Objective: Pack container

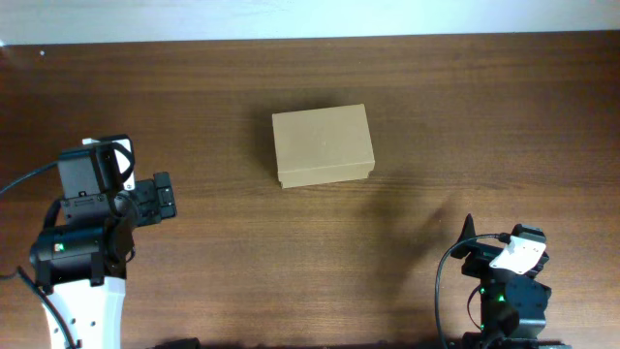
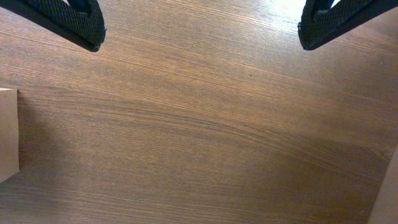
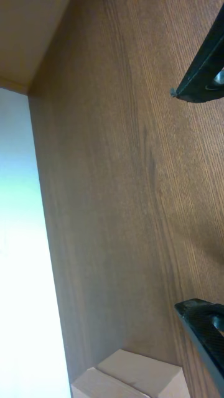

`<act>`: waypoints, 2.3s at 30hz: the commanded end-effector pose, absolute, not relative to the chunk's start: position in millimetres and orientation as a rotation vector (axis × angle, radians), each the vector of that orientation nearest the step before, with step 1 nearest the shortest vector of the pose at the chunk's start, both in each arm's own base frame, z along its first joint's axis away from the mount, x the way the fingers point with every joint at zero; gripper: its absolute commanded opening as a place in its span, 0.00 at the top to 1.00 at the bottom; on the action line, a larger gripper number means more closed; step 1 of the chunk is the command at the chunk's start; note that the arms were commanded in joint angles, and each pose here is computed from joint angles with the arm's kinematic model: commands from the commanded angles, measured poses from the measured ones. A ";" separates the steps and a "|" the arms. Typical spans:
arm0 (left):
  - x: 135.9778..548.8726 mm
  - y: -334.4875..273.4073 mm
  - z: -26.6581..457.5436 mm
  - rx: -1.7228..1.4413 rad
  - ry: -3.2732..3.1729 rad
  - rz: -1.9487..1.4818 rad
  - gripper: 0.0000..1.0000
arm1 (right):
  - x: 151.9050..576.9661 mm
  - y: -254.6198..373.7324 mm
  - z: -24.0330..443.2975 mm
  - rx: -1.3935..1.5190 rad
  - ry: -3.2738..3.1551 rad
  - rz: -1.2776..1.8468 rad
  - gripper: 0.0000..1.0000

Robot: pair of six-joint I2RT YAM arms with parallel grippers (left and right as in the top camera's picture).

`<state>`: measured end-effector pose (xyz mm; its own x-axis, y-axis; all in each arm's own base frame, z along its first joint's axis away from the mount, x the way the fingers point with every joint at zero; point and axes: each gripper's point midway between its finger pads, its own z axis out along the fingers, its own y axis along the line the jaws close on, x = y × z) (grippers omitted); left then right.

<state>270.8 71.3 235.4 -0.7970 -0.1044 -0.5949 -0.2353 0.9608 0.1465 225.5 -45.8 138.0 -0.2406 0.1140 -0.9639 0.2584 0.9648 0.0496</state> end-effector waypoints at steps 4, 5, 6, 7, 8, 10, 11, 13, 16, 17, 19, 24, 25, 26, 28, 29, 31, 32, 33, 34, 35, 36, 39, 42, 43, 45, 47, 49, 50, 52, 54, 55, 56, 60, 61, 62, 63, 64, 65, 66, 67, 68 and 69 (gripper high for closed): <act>260.9 72.1 244.6 -0.241 2.447 0.300 0.00 | 225.1 -48.3 137.5 0.278 1.809 -0.152 0.01; 256.6 71.3 245.3 -0.241 2.436 0.299 0.00 | 225.1 -48.3 137.5 0.278 1.809 -0.152 0.01; 252.3 70.7 245.1 -0.239 2.426 0.303 0.00 | 225.1 -48.3 137.5 0.278 1.809 -0.152 0.01; 250.2 73.5 247.4 -0.244 2.380 0.332 0.00 | 225.1 -48.3 137.5 0.278 1.809 -0.152 0.01; 251.9 74.9 250.7 -0.248 2.303 0.347 0.00 | 225.1 -48.3 137.5 0.278 1.809 -0.152 0.01; 257.9 69.9 255.0 -0.231 2.165 0.326 0.00 | 225.1 -48.3 137.5 0.278 1.809 -0.152 0.01; 261.6 65.8 259.9 -0.218 2.069 0.311 0.00 | 225.1 -48.3 137.5 0.278 1.809 -0.152 0.01; 263.2 55.5 275.4 -0.191 1.845 0.271 0.00 | 225.1 -48.3 137.5 0.278 1.809 -0.152 0.01; 254.6 45.8 294.6 -0.176 1.585 0.222 0.00 | 225.1 -48.3 137.5 0.278 1.809 -0.152 0.01; 250.8 44.3 296.5 -0.175 1.537 0.213 0.00 | 225.1 -48.3 137.5 0.278 1.809 -0.152 0.01; 244.1 42.5 295.2 -0.175 1.466 0.201 0.00 | 225.1 -48.3 137.5 0.278 1.809 -0.152 0.01; 238.4 43.0 266.9 -0.179 1.432 0.200 0.00 | 225.1 -48.3 137.5 0.278 1.809 -0.152 0.01; 238.7 43.0 258.8 -0.179 1.439 0.201 0.00 | 225.1 -48.3 137.5 0.278 1.809 -0.152 0.01; 239.0 42.9 251.0 -0.178 1.445 0.201 0.00 | 225.1 -48.3 137.5 0.278 1.809 -0.152 0.01; 239.7 41.8 235.8 -0.174 1.459 0.199 0.01 | 225.1 -48.3 137.5 0.278 1.809 -0.152 0.01; 239.9 40.5 230.8 -0.170 1.462 0.195 0.00 | 225.1 -48.3 137.5 0.278 1.809 -0.152 0.01; 240.7 37.6 220.4 -0.160 1.472 0.186 0.00 | 225.1 -48.3 137.5 0.278 1.809 -0.152 0.01; 241.4 36.1 214.7 -0.155 1.479 0.181 0.00 | 225.1 -48.3 137.5 0.278 1.809 -0.152 0.01; 242.3 34.6 208.2 -0.150 1.490 0.177 0.00 | 225.1 -48.3 137.5 0.278 1.809 -0.152 0.01; 243.2 33.7 202.5 -0.146 1.500 0.175 0.00 | 225.1 -48.3 137.5 0.278 1.809 -0.152 0.01; 244.0 33.0 195.9 -0.143 1.513 0.175 0.00 | 225.1 -48.3 137.5 0.278 1.809 -0.152 0.01; 244.7 33.1 189.8 -0.142 1.527 0.177 0.01 | 225.1 -48.3 137.5 0.278 1.809 -0.152 0.01; 245.5 33.1 168.6 -0.136 1.600 0.185 0.00 | 225.1 -48.3 137.5 0.278 1.809 -0.152 0.01; 244.4 33.1 152.0 -0.129 1.668 0.192 0.01 | 225.1 -48.3 137.5 0.278 1.809 -0.152 0.01; 244.4 33.3 152.9 -0.130 1.664 0.193 0.00 | 225.1 -48.3 137.5 0.278 1.809 -0.152 0.01; 244.4 33.6 153.0 -0.131 1.664 0.193 0.01 | 225.1 -48.3 137.5 0.278 1.809 -0.152 0.01; 244.3 34.1 153.0 -0.133 1.664 0.195 0.01 | 225.1 -48.3 137.4 0.278 1.810 -0.152 0.01; 244.3 34.2 153.0 -0.133 1.664 0.195 0.00 | 225.1 -48.3 137.5 0.278 1.809 -0.152 0.01; 244.3 34.2 152.9 -0.133 1.664 0.195 0.00 | 225.1 -48.3 137.5 0.278 1.809 -0.152 0.01; 244.3 34.2 152.7 -0.133 1.665 0.195 0.00 | 225.1 -48.3 137.5 0.278 1.809 -0.152 0.01; 244.3 34.2 152.7 -0.133 1.665 0.195 0.00 | 225.1 -48.3 137.5 0.278 1.809 -0.152 0.01; 244.3 34.2 152.8 -0.133 1.665 0.195 0.00 | 225.1 -48.3 137.5 0.278 1.809 -0.152 0.01; 244.3 34.2 152.7 -0.133 1.665 0.195 0.00 | 225.1 -48.3 137.5 0.278 1.809 -0.152 0.01; 244.3 34.2 152.8 -0.133 1.665 0.195 0.00 | 225.1 -48.3 137.4 0.278 1.810 -0.152 0.01; 244.3 34.2 152.8 -0.133 1.665 0.195 0.01 | 225.1 -48.3 137.5 0.278 1.809 -0.152 0.01; 244.3 34.2 152.7 -0.133 1.665 0.195 0.01 | 225.1 -48.3 137.5 0.278 1.809 -0.152 0.01; 244.3 34.2 152.7 -0.133 1.665 0.195 0.01 | 225.1 -48.3 137.5 0.278 1.809 -0.152 0.01; 244.3 34.3 152.7 -0.134 1.665 0.196 0.00 | 225.1 -48.3 137.5 0.278 1.809 -0.152 0.01; 244.3 34.2 152.8 -0.133 1.665 0.195 0.00 | 225.1 -48.3 137.5 0.278 1.809 -0.152 0.01; 244.3 34.2 152.8 -0.133 1.665 0.195 0.00 | 225.1 -48.3 137.5 0.278 1.809 -0.152 0.01; 244.3 34.2 152.7 -0.133 1.665 0.195 0.00 | 225.1 -48.3 137.5 0.278 1.809 -0.152 0.01; 244.3 34.3 152.7 -0.134 1.665 0.196 0.00 | 225.1 -48.3 137.4 0.278 1.810 -0.152 0.01; 244.3 34.2 152.7 -0.133 1.665 0.195 0.00 | 225.1 -48.3 137.5 0.278 1.809 -0.152 0.01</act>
<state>244.9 32.8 153.1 -0.1053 0.0207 -0.9942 -0.1955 0.9799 0.0411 225.8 -46.0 139.2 -0.2336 0.1136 -0.9657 0.2588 0.9646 0.0509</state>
